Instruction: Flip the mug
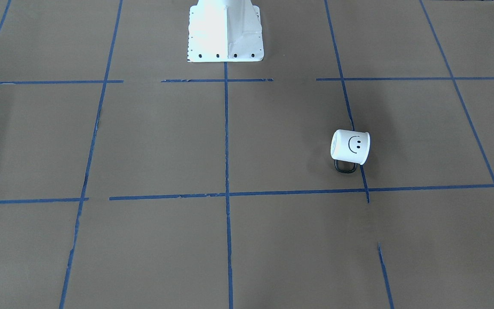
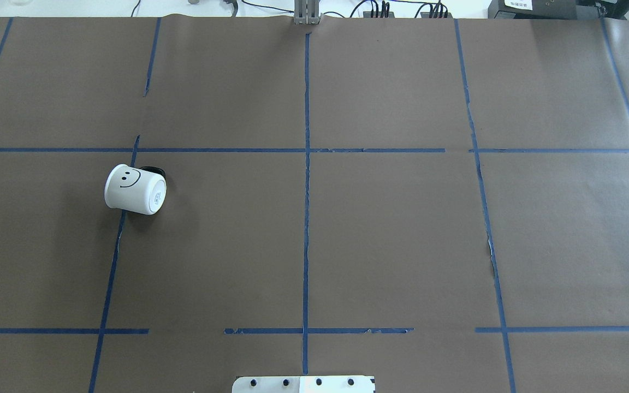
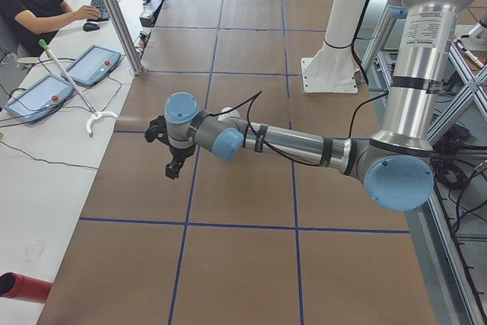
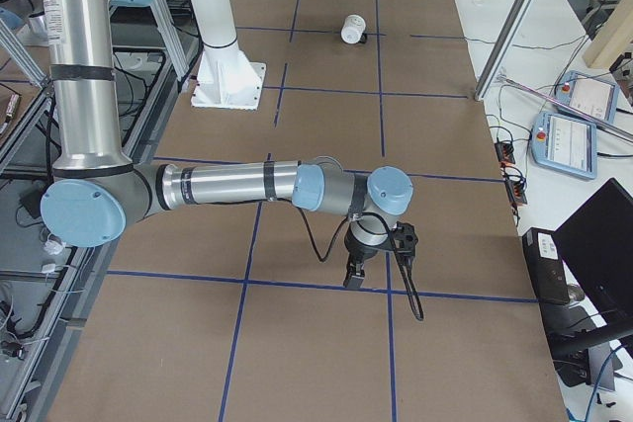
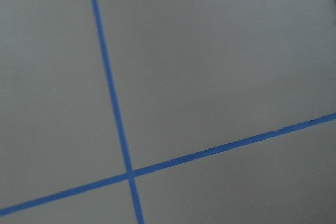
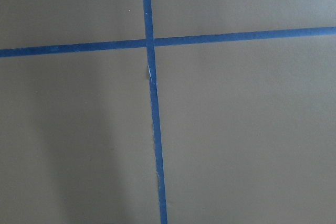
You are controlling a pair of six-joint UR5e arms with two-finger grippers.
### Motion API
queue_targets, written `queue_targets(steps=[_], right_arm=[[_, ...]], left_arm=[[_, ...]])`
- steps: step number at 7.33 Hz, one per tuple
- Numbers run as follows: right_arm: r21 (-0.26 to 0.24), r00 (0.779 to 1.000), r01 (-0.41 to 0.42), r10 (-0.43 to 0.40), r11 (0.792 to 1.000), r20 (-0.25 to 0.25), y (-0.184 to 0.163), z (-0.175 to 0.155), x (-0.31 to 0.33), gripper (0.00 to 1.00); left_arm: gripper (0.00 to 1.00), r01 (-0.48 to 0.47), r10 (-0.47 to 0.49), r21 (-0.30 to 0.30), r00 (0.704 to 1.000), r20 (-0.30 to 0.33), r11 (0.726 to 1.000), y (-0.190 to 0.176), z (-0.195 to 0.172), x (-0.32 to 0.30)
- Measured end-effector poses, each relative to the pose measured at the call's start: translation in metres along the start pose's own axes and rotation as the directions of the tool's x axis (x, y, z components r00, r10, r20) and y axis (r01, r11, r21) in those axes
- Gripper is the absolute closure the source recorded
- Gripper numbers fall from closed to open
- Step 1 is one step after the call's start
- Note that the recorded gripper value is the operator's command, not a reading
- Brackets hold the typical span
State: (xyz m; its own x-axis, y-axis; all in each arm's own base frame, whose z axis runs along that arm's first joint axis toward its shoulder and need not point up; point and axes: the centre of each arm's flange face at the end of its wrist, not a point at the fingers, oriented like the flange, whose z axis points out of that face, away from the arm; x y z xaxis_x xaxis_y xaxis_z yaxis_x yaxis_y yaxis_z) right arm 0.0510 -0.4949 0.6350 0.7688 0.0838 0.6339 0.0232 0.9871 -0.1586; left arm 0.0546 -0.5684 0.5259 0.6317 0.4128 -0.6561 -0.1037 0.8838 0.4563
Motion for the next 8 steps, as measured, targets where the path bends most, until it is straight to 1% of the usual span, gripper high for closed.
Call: queue_targets(steps=[1,2,3,4,5,6,8], right_arm=[[0.0,1.0,0.0,0.0,1.0,0.0,0.0,0.0,0.0,0.0],[0.0,1.0,0.0,0.0,1.0,0.0,0.0,0.0,0.0,0.0],[0.0,1.0,0.0,0.0,1.0,0.0,0.0,0.0,0.0,0.0],[0.0,1.0,0.0,0.0,1.0,0.0,0.0,0.0,0.0,0.0],[0.0,1.0,0.0,0.0,1.0,0.0,0.0,0.0,0.0,0.0],[0.0,1.0,0.0,0.0,1.0,0.0,0.0,0.0,0.0,0.0],[0.0,1.0,0.0,0.0,1.0,0.0,0.0,0.0,0.0,0.0]], left_arm=[[0.0,-0.001,0.002,0.043,1.0,-0.028,0.999,-0.008,0.011,0.019],[0.0,0.055,-0.05,0.088,0.997,-0.057,0.995,-0.009,0.023,0.022],[0.0,0.13,-0.119,0.122,0.989,-0.092,0.984,-0.004,0.038,0.019],[0.0,0.206,-0.188,0.14,0.973,-0.135,0.968,0.001,0.053,0.02],[0.0,0.267,-0.24,0.148,0.954,-0.178,0.952,0.003,0.064,0.028],[0.0,0.331,-0.294,0.149,0.929,-0.225,0.932,0.006,0.071,0.038],[0.0,0.441,-0.376,0.145,0.865,-0.332,0.886,0.019,0.087,0.052]])
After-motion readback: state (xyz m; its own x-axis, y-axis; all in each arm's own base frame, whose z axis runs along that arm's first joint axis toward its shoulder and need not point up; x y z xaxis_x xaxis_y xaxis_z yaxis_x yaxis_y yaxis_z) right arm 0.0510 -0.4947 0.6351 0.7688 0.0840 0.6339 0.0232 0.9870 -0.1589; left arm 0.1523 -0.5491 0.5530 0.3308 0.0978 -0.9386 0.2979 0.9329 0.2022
